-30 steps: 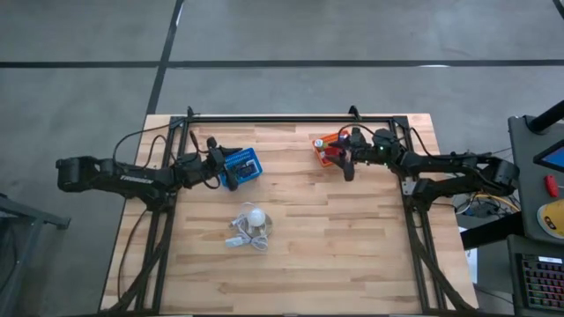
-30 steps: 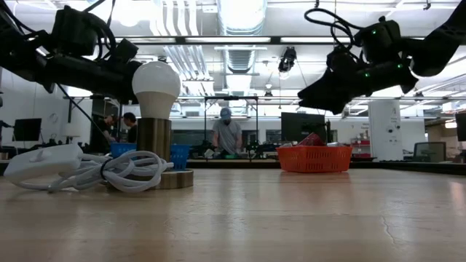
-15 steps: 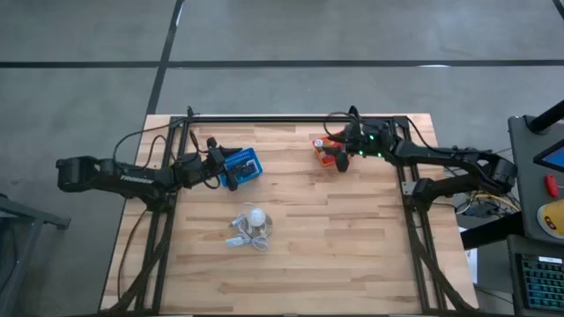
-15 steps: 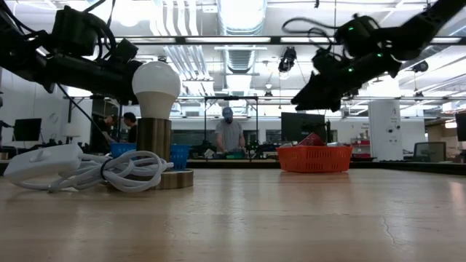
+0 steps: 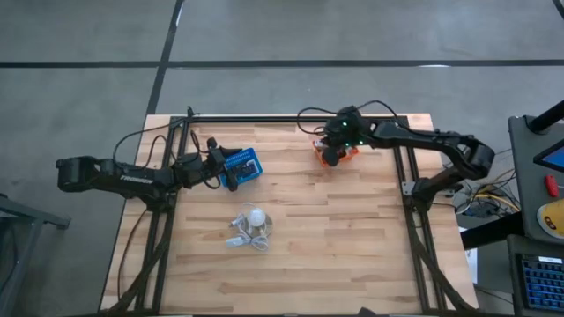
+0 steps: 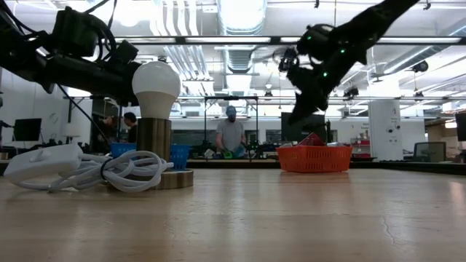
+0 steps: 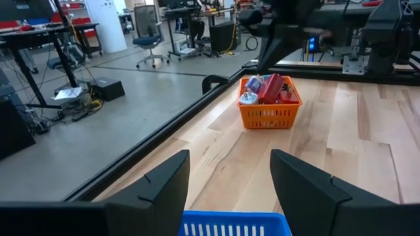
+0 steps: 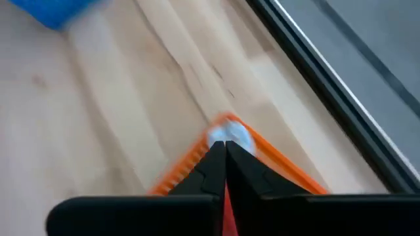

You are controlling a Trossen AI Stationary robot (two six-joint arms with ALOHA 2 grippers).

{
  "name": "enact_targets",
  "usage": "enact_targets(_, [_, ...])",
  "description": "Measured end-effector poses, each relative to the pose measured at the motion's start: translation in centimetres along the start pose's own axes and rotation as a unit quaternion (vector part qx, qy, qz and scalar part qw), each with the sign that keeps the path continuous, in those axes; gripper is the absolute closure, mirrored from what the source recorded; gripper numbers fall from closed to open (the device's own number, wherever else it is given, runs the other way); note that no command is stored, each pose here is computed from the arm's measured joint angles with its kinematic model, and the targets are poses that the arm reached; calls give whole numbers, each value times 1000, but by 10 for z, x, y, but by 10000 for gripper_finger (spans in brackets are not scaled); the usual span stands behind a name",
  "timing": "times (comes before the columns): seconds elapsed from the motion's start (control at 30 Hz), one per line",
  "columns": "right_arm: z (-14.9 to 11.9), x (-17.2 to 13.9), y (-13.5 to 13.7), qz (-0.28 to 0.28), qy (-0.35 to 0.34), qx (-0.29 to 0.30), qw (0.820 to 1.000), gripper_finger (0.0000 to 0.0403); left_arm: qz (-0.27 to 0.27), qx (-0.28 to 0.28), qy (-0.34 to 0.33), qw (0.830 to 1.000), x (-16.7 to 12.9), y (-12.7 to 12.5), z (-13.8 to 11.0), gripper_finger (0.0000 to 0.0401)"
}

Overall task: Pick & Place Office items
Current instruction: Move the orange bin to the center of the table

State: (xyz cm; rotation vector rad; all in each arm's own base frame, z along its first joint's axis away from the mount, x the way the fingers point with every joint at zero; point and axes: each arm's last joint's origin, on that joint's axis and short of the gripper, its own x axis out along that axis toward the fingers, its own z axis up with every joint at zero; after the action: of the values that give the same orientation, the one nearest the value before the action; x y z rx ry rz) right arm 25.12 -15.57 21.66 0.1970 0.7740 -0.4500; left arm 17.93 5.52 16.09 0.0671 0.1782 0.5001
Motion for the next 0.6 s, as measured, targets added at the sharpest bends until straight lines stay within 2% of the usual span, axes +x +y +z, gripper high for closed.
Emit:
enact_targets(0.1, [3, 5, -3, -36, 47, -5, 998, 396, -2, 0, 1, 1000, 0, 0, 0, 185])
enact_targets(0.23, [11, 7, -7, -70, 75, -10, 995, 396, -2, 1, 4, 1000, 0, 0, -1, 185])
enact_targets(0.43, [7, 16, -18, -77, 128, 2, 989, 396, -11, 0, 10, 1000, 0, -1, -2, 185])
enact_targets(0.6, [-1, 19, -21, -74, 144, 7, 987, 396, -14, -3, 10, 1000, 0, -1, -2, 185])
